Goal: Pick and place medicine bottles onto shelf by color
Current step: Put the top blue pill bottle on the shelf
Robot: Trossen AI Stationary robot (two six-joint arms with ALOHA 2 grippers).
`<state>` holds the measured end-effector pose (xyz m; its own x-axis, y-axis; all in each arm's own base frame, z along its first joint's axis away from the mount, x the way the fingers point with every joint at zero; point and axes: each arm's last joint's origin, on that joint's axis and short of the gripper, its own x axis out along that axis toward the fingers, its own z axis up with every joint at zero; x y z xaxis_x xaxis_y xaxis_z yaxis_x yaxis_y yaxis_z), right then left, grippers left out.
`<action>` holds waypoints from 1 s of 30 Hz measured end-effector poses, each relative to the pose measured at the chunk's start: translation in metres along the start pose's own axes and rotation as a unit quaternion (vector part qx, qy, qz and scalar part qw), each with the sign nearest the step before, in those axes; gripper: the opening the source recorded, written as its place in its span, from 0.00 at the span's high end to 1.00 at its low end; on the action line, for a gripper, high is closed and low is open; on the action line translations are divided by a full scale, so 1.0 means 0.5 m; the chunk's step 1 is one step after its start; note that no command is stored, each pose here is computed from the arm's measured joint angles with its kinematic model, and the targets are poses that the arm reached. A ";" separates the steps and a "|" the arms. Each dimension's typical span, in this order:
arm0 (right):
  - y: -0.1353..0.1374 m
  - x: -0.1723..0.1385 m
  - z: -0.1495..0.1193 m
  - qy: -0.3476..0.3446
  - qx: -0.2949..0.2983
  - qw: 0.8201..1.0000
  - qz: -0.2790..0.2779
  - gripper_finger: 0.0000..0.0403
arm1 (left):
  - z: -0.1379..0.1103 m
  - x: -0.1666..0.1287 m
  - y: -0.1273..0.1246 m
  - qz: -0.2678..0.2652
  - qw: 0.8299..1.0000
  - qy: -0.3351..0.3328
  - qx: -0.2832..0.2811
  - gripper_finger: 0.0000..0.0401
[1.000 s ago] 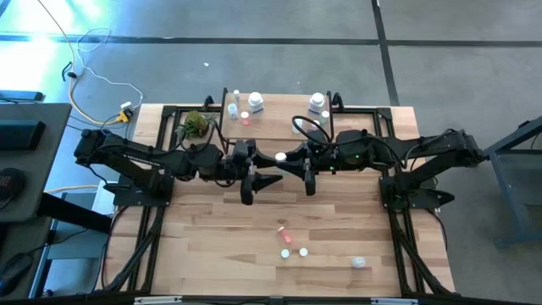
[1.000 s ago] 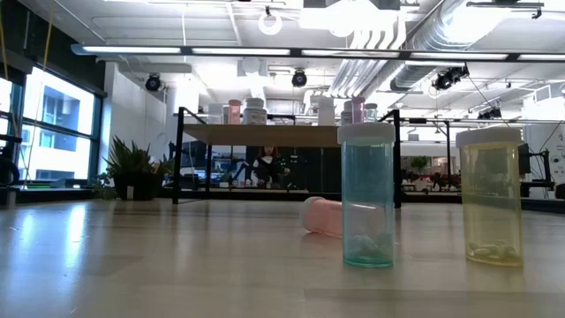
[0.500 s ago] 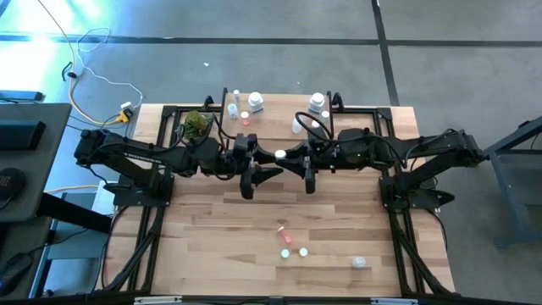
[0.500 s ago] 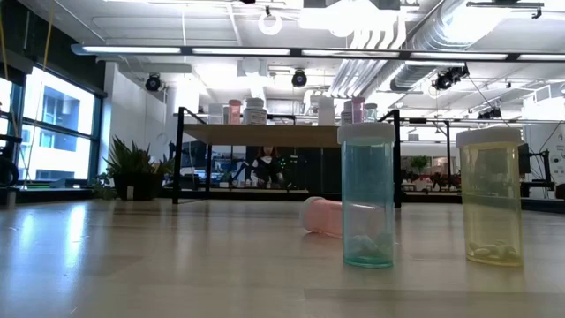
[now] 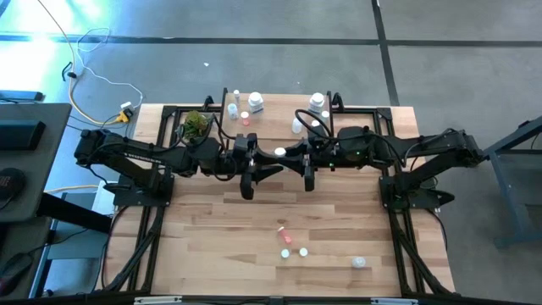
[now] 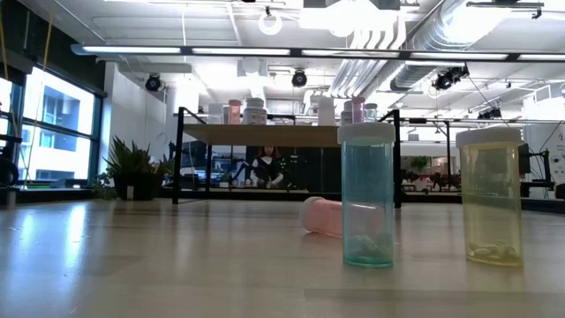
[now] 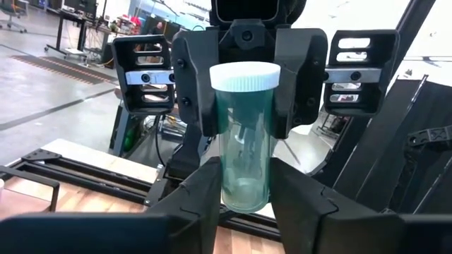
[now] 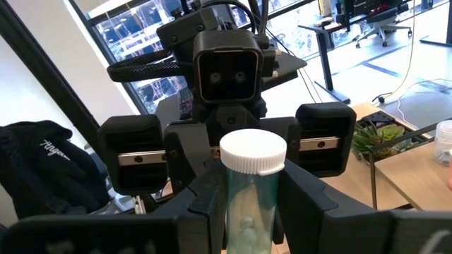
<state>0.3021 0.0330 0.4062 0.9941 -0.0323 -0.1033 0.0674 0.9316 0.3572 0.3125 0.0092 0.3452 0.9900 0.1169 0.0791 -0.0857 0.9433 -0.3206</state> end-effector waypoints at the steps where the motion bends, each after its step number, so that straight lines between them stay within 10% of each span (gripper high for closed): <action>1: 0.000 0.000 0.000 0.000 0.000 1.000 0.000 0.77 | 0.000 0.000 0.000 0.000 1.000 0.000 0.000 0.75; 15: 0.000 0.000 -0.001 0.004 -0.001 1.000 -0.001 0.75 | -0.001 0.000 0.000 0.001 1.000 0.002 0.002 0.77; 30: -0.017 -0.016 -0.034 0.104 -0.043 0.993 -0.035 0.44 | -0.028 -0.003 0.016 0.068 0.992 0.069 0.084 0.77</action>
<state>0.2924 0.0316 0.3881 0.9473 -0.0310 -0.3187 0.1196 0.9575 0.2623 0.3118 0.0120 0.3294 0.9729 0.2141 -0.0878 -0.2257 0.9615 -0.1565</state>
